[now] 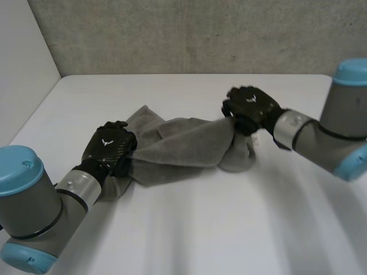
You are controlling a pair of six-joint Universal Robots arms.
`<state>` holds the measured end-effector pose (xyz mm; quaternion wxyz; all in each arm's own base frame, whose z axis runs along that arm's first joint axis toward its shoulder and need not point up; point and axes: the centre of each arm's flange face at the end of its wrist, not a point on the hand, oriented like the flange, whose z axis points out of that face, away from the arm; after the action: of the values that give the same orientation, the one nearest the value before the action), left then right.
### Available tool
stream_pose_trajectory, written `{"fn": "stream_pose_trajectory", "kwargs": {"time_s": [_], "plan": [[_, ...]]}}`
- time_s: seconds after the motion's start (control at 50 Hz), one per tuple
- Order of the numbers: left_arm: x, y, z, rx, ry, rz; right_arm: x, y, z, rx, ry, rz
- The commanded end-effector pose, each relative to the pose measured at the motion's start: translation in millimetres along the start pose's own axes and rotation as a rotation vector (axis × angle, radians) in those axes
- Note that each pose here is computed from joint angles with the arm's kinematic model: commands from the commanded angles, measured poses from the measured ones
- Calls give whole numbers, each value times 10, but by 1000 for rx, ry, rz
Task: Fold the towel.
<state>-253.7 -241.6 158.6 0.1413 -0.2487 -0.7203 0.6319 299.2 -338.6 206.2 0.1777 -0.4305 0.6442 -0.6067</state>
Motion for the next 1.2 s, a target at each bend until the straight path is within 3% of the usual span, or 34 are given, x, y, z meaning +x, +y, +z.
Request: {"fn": "stream_pose_trajectory", "kwargs": {"time_s": [0.02, 0.18, 0.3, 0.56, 0.72, 0.88, 1.1, 1.2], "plan": [[-4, -1, -1, 0, -1, 0, -165, -33, 533, 74, -69, -171], [-4, 8, -3, -3, -2, -1, -524, 369, 891, 56, -109, -201], [2, 23, -16, -7, 0, -1, -539, 438, 914, 21, -62, -224], [-5, 31, -23, -10, -3, -2, -356, -310, 333, 48, 41, -245], [-8, 17, -29, -6, -5, -2, -657, -137, -202, -57, -14, -176], [-12, -6, -38, -1, -9, -1, -901, 288, -426, -165, -66, -25], [-14, -20, -41, 4, -9, -1, -918, 398, -355, -110, -56, -30], [-13, -20, -45, 4, -9, 0, -870, 438, -154, -89, -46, -9]]}}
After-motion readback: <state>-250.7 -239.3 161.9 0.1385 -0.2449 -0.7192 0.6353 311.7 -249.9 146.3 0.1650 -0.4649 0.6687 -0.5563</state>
